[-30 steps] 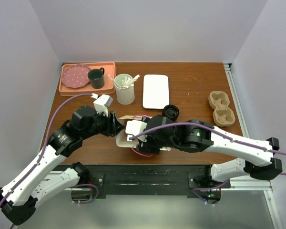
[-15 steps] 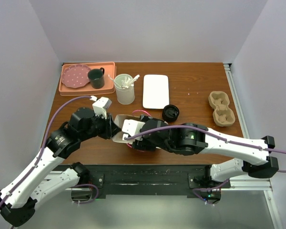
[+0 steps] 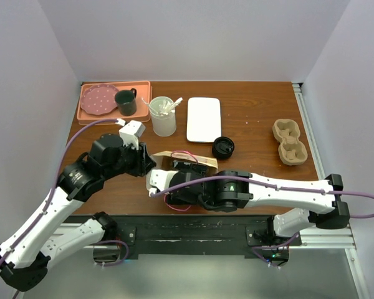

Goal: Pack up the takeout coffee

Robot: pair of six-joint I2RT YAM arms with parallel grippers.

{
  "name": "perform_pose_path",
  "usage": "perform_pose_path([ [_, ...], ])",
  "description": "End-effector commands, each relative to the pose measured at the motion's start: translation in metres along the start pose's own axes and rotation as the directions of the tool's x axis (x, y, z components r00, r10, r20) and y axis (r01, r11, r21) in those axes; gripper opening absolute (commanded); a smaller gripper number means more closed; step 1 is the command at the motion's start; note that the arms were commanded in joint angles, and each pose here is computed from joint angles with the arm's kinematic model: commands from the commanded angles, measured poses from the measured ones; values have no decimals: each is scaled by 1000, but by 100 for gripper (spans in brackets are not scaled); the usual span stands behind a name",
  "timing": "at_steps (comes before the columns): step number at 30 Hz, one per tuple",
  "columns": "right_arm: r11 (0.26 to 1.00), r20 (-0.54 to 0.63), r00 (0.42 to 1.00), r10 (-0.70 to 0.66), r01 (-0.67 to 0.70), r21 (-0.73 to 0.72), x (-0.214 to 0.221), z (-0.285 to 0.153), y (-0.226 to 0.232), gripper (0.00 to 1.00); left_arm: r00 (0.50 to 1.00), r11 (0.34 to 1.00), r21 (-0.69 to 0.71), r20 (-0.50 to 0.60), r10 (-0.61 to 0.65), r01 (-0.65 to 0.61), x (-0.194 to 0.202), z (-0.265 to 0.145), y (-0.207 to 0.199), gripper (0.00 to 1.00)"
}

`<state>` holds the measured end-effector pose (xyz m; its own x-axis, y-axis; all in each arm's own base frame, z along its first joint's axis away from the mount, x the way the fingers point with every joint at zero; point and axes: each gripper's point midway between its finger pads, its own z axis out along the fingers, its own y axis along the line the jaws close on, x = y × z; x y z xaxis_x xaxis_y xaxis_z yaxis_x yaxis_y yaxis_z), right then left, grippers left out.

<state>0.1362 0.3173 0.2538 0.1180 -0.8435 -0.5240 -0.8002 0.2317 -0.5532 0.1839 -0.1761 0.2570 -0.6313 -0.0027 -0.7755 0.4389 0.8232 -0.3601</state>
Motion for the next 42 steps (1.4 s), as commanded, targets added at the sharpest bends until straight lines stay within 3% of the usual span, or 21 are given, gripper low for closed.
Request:
perform_pose_path([
  [1, 997, -19, 1000, 13, -12, 70, 3, -4, -8, 41, 999, 999, -32, 0, 41, -41, -2, -7, 6, 35],
  [4, 997, -29, 999, 32, -30, 77, 4, -1, -6, 40, 999, 999, -7, 9, 52, -52, 2, -12, 4, 26],
  [8, 995, -40, 999, 19, -15, 94, 6, 1, -1, 40, 997, 996, 25, 24, 79, -80, 4, -20, 1, 0],
  [16, 991, -39, 998, -54, 59, 124, 3, 8, -1, 40, 988, 973, 207, 139, 71, -99, 1, -33, -27, 0],
  [22, 991, -16, 999, -41, 43, 130, 7, 13, 3, 40, 987, 955, 273, 140, 83, -119, 23, -30, -30, 0],
  [28, 986, 16, 998, -64, 60, 157, 14, 11, -2, 41, 983, 952, 265, 143, 115, -150, 33, -26, -24, 0],
  [39, 968, 23, 970, -241, 239, 71, 40, 24, 19, 45, 984, 958, 258, 159, 85, -124, 17, -23, -28, 0],
  [42, 981, 44, 980, -194, 194, 7, 40, 28, 22, 45, 986, 960, 257, 149, 70, -107, 20, -22, -28, 0],
])
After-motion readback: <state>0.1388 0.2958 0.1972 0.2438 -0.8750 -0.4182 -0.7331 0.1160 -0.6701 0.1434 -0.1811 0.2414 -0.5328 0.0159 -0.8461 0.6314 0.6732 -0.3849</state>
